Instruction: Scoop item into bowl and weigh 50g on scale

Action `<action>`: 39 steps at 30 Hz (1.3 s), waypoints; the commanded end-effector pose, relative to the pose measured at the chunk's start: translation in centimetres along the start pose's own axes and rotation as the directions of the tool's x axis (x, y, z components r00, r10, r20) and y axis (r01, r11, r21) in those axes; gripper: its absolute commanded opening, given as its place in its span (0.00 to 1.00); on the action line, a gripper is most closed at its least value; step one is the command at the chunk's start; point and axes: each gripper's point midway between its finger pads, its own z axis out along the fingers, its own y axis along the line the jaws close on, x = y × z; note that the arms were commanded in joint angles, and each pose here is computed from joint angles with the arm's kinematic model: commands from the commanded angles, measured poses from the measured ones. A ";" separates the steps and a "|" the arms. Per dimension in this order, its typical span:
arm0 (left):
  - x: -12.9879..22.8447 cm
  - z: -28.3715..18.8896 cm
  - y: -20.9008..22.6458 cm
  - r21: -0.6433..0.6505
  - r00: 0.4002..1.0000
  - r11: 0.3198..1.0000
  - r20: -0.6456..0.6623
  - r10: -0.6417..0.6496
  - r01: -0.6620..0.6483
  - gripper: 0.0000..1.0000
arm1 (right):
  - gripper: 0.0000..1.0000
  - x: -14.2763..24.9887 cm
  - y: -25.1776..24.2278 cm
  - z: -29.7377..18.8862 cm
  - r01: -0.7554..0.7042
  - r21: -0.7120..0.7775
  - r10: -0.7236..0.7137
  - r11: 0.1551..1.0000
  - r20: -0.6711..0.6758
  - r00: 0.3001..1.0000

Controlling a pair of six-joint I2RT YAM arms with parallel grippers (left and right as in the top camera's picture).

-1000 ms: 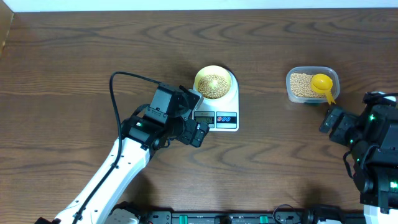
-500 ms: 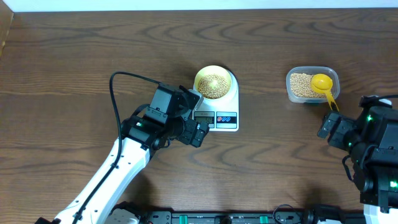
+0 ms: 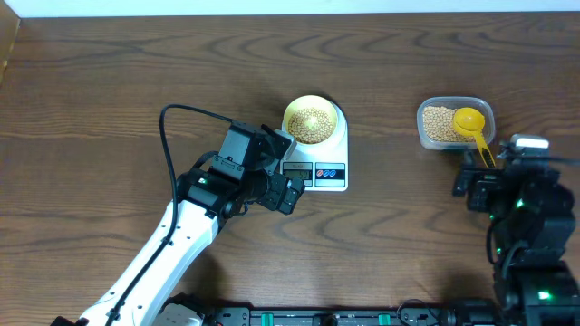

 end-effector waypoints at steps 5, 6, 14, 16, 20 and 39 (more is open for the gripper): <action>-0.4 -0.1 -0.2 0.009 1.000 1.000 0.005 0.012 -0.012 0.98 | 0.99 1.5 -0.3 0.1 0.007 0.032 -0.011 0.999 0.128 0.992; -0.4 -0.1 -0.2 0.009 1.000 1.000 0.005 0.012 -0.012 0.98 | 0.99 1.7 -0.4 0.1 0.004 0.033 -0.009 0.999 0.142 0.990; -0.4 -0.1 -0.2 0.009 1.000 1.000 0.005 0.012 -0.012 0.98 | 0.99 3.2 -0.4 -0.3 -0.010 0.031 0.003 0.999 0.208 0.978; -0.4 -0.1 -0.2 0.009 1.000 1.000 0.005 0.012 -0.012 0.98 | 0.99 3.5 -0.3 -0.4 -0.011 0.028 0.004 1.000 0.216 0.976; -0.4 -0.1 -0.2 0.009 1.000 1.000 0.005 0.012 -0.012 0.98 | 0.99 4.6 -0.3 -0.3 -0.014 0.029 0.007 0.999 0.235 0.972; -0.4 -0.1 -0.2 0.009 1.000 1.000 0.005 0.012 -0.012 0.98 | 0.99 7.1 0.6 0.5 0.127 0.054 -0.138 0.990 0.382 0.914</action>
